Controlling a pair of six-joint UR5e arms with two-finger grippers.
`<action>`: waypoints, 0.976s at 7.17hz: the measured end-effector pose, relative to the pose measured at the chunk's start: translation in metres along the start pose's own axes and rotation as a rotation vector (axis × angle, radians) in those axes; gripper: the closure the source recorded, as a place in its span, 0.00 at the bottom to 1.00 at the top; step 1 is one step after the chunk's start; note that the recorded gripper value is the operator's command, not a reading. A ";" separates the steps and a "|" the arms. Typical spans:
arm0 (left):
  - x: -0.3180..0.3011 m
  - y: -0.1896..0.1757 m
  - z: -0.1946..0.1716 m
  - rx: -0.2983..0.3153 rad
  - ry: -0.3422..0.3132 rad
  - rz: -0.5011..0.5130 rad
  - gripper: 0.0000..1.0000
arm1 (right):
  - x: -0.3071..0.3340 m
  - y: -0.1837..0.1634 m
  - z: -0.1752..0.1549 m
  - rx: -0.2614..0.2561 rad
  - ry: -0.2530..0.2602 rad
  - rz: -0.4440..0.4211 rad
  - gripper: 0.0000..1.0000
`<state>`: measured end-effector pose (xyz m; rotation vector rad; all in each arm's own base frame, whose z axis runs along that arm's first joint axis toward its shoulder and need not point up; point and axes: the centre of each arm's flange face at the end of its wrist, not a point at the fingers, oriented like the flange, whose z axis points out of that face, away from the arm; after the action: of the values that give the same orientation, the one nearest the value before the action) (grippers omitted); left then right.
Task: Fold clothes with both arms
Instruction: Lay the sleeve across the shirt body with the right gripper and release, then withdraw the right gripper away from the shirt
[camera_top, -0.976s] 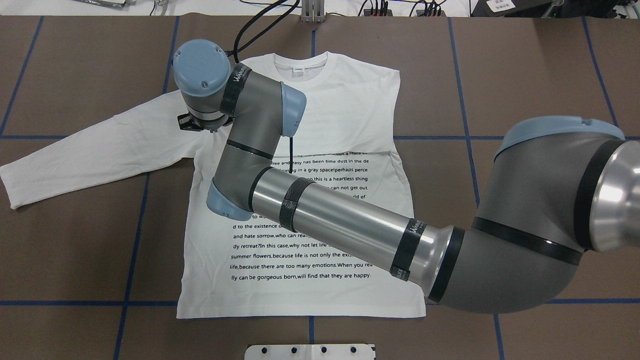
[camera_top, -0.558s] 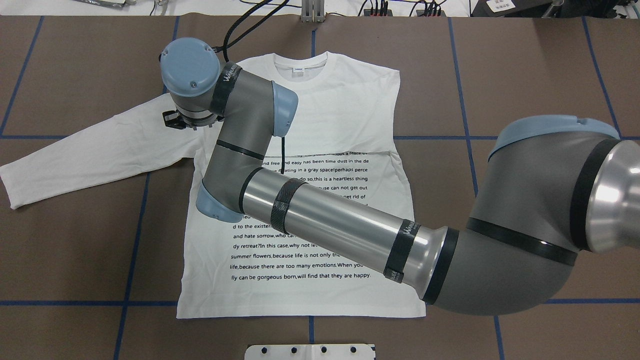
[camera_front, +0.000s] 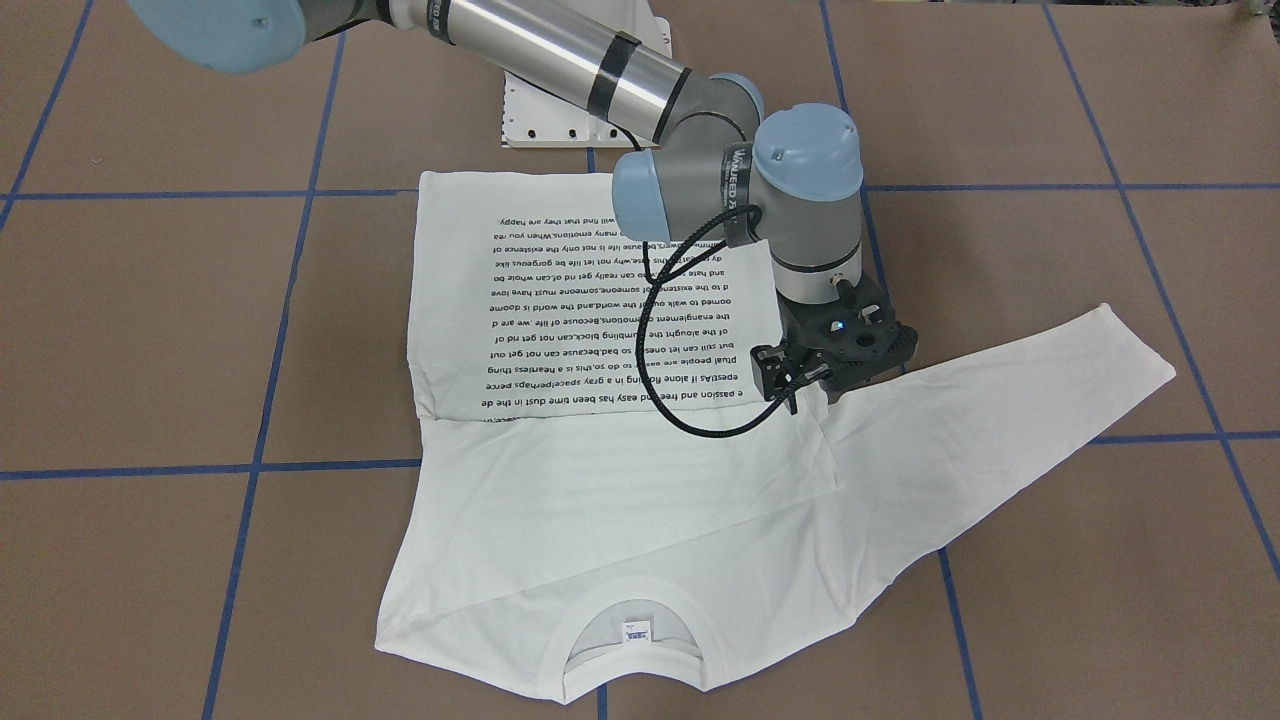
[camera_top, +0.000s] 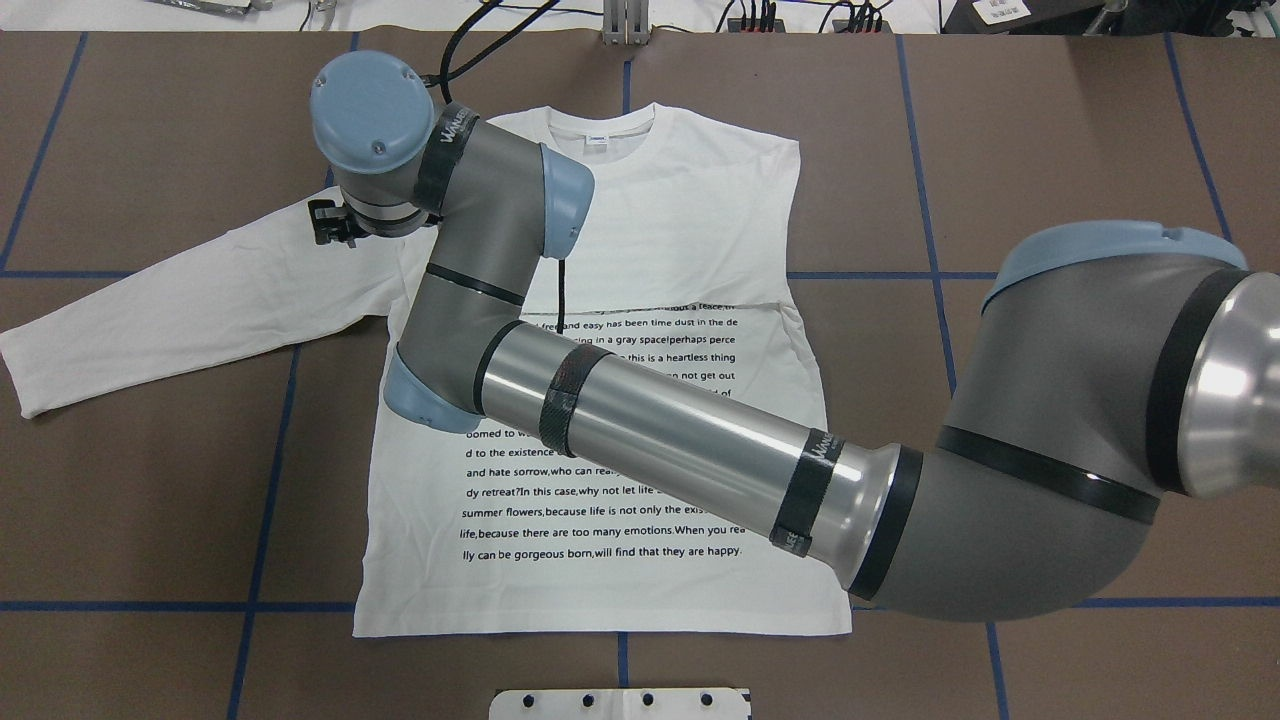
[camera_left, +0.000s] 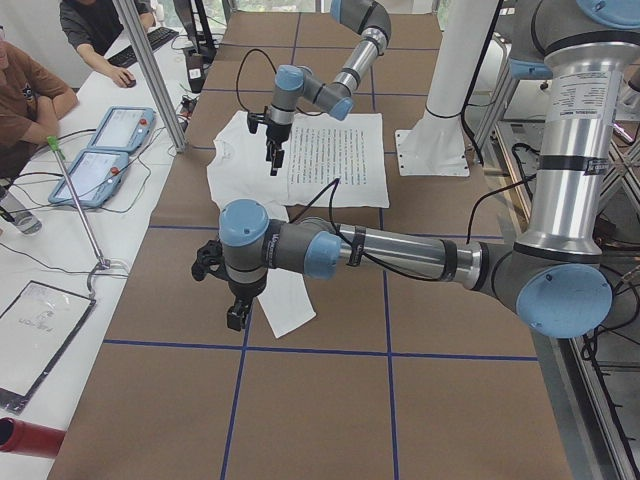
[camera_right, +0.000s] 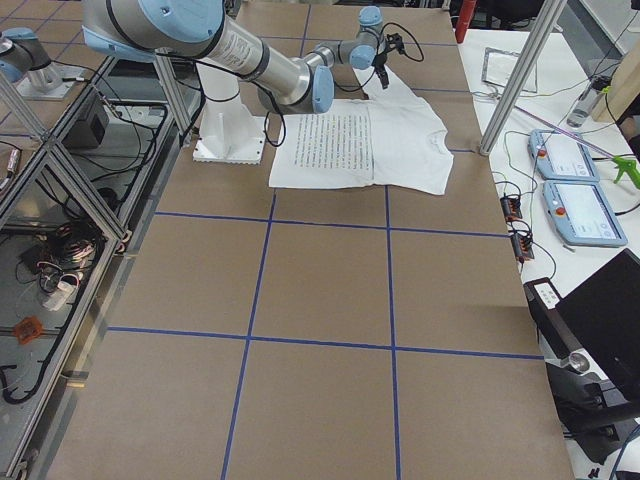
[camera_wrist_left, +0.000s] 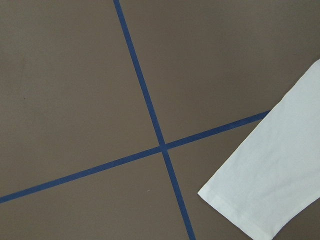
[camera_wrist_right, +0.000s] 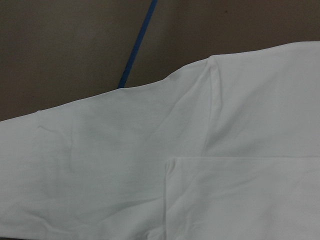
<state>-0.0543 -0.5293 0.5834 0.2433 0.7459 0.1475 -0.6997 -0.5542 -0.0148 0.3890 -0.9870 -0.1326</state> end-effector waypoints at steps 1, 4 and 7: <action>0.004 0.003 0.005 0.038 0.002 -0.072 0.01 | 0.019 -0.008 -0.021 -0.045 0.033 0.026 0.01; 0.047 0.028 0.058 0.064 0.045 -0.209 0.01 | 0.158 0.000 -0.074 -0.166 0.154 0.087 0.01; 0.071 0.059 0.123 0.037 0.021 -0.223 0.01 | 0.329 0.033 -0.104 -0.227 0.180 0.187 0.00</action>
<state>0.0792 -0.4772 0.6402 0.1927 0.7918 -0.0753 -0.4342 -0.5899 0.2056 0.0971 -0.8158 -0.0386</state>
